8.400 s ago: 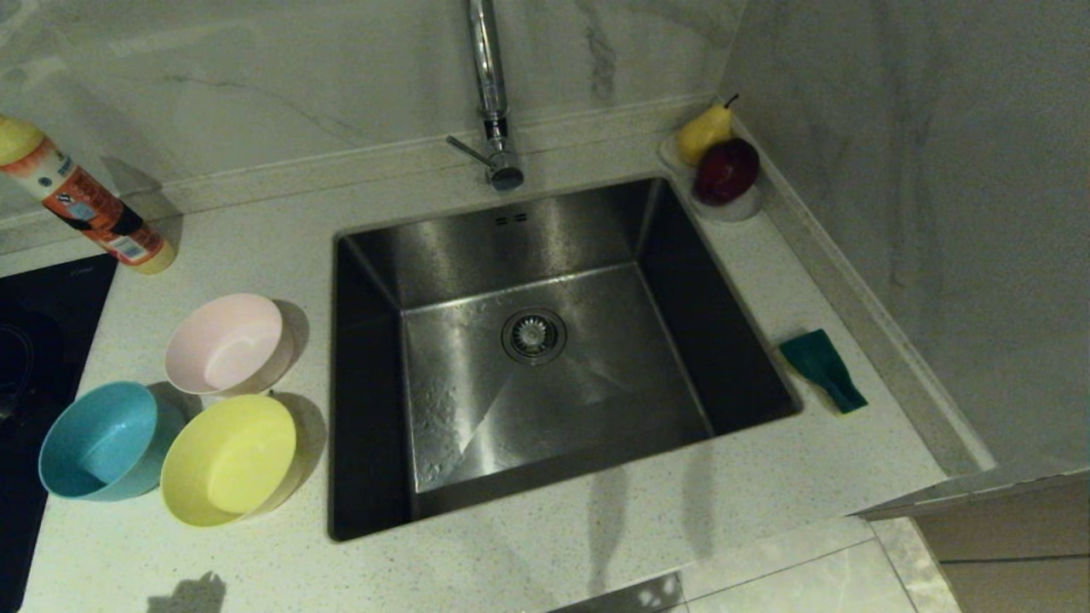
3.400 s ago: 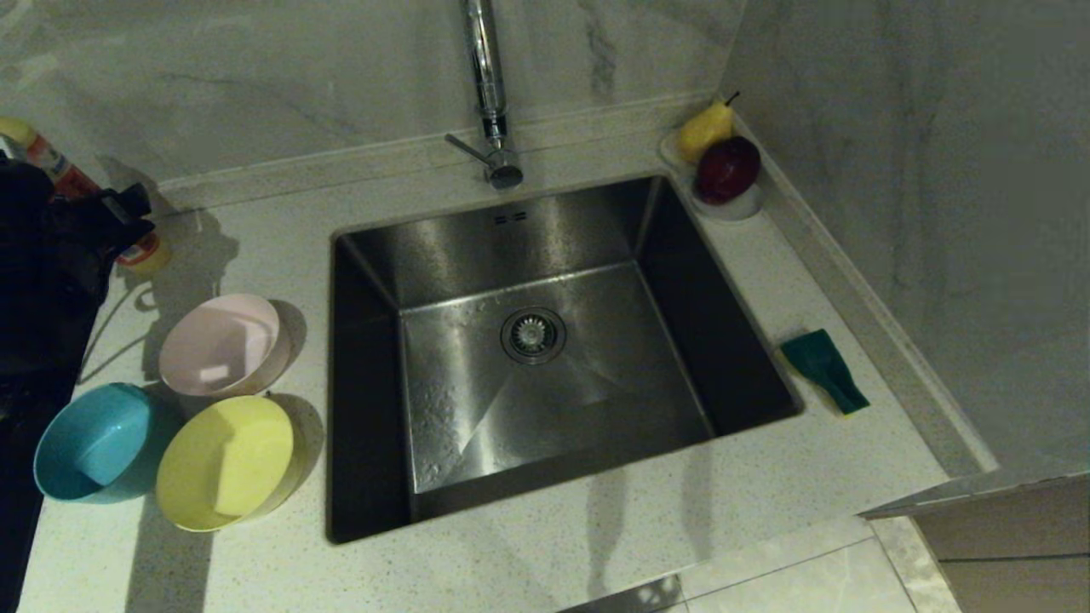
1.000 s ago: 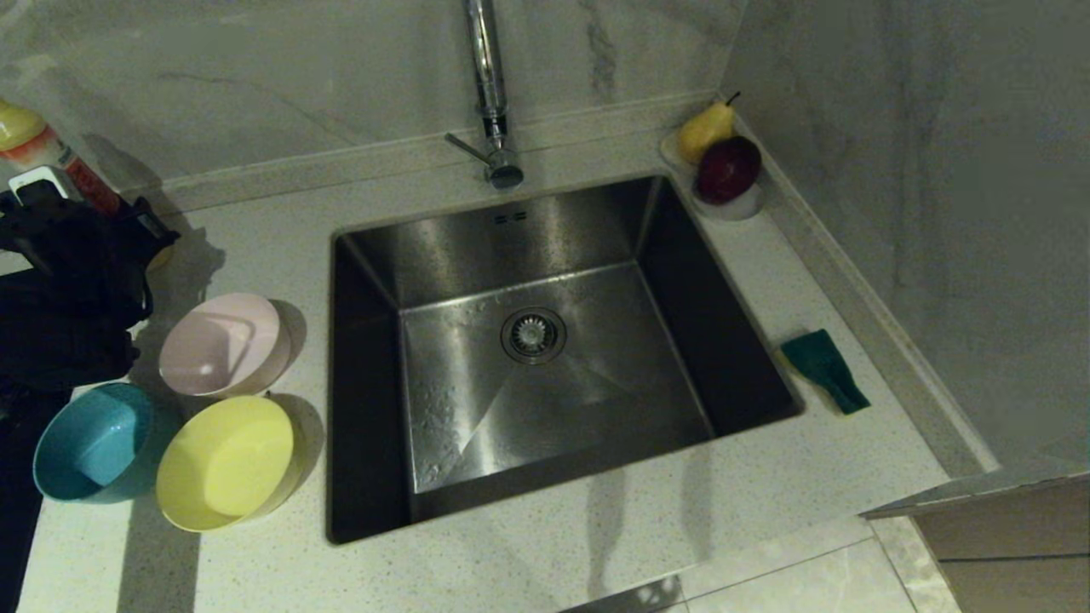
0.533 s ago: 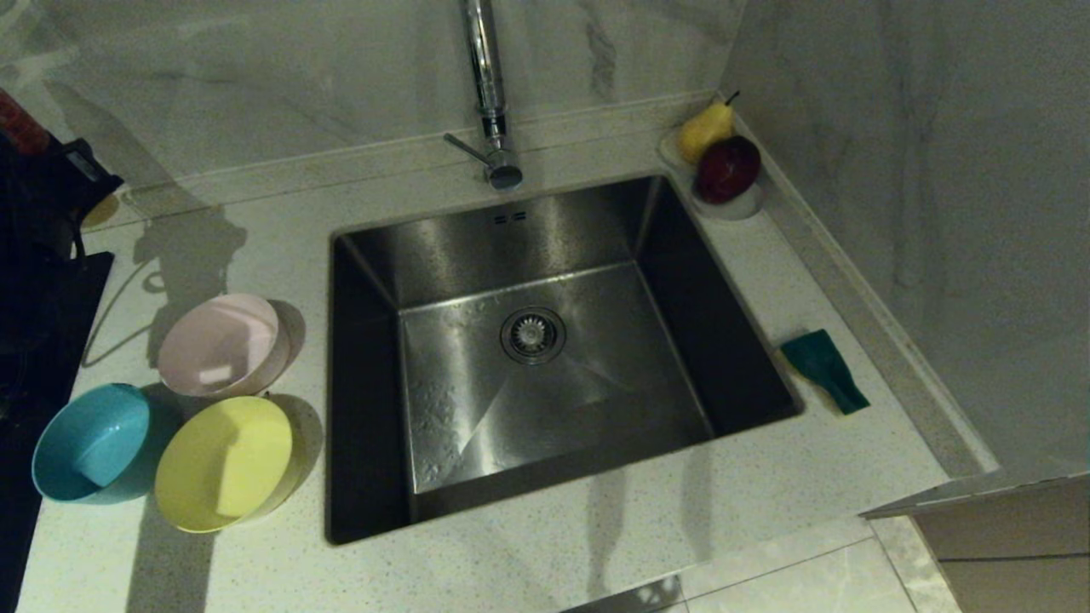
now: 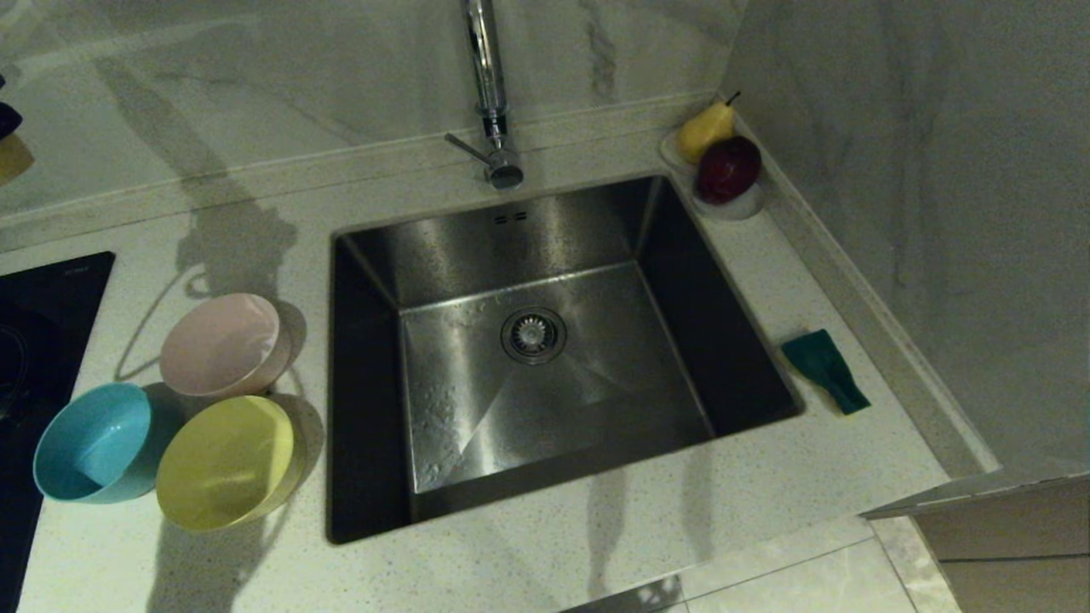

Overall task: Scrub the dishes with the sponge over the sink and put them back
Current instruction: Grab the dish soap, then squeeze it onto the sponge

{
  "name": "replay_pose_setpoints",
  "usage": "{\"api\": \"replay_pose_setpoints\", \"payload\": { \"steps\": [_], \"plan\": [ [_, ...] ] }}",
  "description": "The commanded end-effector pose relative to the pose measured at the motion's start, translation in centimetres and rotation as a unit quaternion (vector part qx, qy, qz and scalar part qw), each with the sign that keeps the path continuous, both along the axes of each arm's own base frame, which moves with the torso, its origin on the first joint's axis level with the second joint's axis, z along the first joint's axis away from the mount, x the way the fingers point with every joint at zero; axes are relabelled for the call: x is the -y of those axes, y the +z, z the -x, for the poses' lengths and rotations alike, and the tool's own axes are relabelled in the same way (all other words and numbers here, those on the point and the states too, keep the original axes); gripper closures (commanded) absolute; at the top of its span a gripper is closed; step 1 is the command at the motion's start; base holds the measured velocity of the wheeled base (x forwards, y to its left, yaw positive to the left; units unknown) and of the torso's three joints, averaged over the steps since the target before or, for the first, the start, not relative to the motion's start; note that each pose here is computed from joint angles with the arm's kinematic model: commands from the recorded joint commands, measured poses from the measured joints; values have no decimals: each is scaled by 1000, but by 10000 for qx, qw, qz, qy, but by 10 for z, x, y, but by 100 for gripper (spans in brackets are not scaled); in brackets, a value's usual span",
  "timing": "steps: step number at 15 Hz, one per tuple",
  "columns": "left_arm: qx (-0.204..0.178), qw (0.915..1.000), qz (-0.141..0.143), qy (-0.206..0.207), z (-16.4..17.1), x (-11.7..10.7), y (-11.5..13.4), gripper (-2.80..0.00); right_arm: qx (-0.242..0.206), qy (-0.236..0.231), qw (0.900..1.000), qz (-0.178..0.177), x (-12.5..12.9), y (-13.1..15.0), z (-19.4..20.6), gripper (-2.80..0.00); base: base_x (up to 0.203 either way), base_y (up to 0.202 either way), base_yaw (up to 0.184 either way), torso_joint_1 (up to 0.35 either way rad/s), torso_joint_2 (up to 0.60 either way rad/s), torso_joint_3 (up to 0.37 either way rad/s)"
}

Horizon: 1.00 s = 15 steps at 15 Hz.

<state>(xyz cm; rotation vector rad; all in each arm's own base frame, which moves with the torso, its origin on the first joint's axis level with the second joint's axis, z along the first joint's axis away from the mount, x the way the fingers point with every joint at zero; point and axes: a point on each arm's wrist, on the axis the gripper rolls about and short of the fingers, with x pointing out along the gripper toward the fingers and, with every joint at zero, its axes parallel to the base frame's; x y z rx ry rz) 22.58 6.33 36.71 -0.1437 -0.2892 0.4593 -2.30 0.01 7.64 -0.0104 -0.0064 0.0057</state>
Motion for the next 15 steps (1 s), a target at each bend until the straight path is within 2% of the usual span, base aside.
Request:
{"api": "replay_pose_setpoints", "payload": {
  "steps": [1,3,4,7,9,12,13,15],
  "plan": [
    [-367,9964,4,-765,67,43,12,0,-1,2,10000,2,0,0,0,0,0,0,0,0,0,0],
    [-699,9891,-81,-1296,86,60,8,0,-1,2,10000,2,0,0,0,0,0,0,0,0,0,0],
    [-810,9862,-185,-1434,94,64,6,0,-1,2,10000,2,0,0,0,0,0,0,0,0,0,0],
    [-745,9755,-804,-1908,117,76,12,0,-1,2,10000,2,0,0,0,0,0,0,0,0,0,0],
    [-651,9686,-1103,-2129,130,78,14,0,-1,1,10000,2,0,0,0,0,0,0,0,0,0,0],
    [-831,9462,-1765,-2582,135,83,1,0,0,2,10000,2,0,0,0,0,0,0,0,0,0,0],
    [-944,9375,-2019,-2672,132,84,-4,0,-1,2,10000,2,0,0,0,0,0,0,0,0,0,0],
    [-1203,9258,-2369,-2690,127,85,-16,0,-1,2,10000,2,0,0,0,0,0,0,0,0,0,0]
  ]
}}
